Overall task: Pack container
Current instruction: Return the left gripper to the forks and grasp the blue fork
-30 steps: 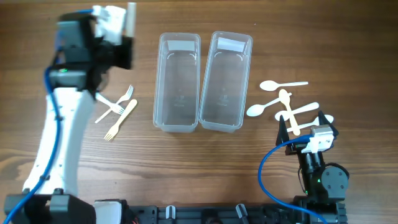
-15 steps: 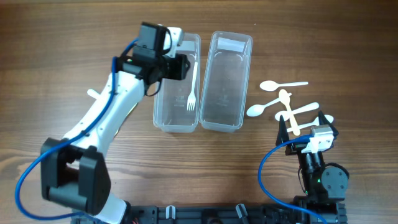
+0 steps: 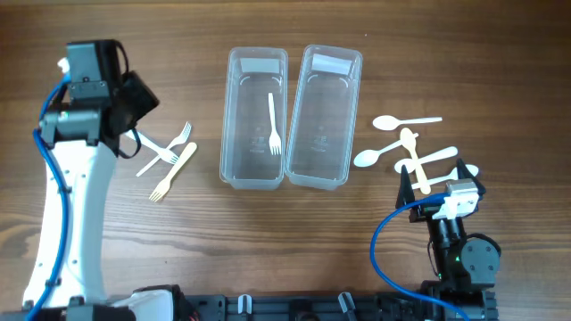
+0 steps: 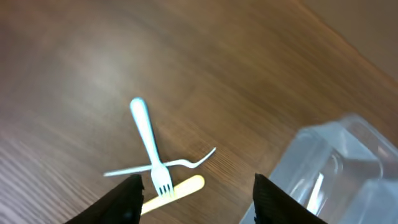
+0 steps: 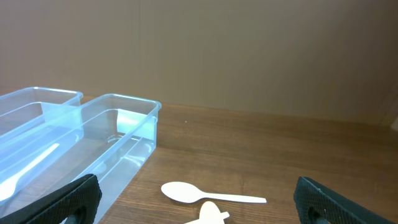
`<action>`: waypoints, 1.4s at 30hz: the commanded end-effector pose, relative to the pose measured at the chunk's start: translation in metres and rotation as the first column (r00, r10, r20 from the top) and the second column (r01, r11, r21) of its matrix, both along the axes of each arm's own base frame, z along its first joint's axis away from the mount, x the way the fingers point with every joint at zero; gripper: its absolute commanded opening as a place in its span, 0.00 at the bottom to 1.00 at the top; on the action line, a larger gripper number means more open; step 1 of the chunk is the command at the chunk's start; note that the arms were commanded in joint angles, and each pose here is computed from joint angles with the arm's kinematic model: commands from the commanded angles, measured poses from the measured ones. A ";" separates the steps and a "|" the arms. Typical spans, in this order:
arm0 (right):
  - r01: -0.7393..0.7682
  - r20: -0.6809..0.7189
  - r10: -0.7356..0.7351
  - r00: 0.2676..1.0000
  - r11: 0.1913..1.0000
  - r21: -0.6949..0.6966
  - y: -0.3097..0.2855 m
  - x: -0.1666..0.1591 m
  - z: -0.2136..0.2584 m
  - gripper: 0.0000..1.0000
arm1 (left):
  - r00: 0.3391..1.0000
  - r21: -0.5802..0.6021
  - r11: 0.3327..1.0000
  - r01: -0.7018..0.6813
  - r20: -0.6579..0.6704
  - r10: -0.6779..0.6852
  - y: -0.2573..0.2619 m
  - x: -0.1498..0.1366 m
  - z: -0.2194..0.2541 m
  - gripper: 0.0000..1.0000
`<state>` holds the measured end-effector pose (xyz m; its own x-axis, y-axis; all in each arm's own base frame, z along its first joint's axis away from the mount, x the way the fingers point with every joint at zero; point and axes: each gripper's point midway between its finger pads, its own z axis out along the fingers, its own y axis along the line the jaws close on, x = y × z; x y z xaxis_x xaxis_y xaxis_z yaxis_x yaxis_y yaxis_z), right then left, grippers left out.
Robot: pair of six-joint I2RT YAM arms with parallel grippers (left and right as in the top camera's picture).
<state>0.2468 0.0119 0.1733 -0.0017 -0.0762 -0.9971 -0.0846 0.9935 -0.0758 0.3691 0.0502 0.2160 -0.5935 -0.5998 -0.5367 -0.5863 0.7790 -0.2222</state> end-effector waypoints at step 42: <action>0.014 0.010 -0.014 1.000 1.000 -0.002 -0.002 0.000 0.002 1.00 | 0.786 -0.223 0.858 -0.463 -0.550 0.281 0.039 -0.011 -0.224 0.04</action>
<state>0.2468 0.0119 0.1733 -0.0017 -0.0762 -0.9971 -0.0846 0.9935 -0.0758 0.3646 0.0822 -0.0030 -0.4198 -0.9076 0.0066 -0.9070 0.4193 -0.0388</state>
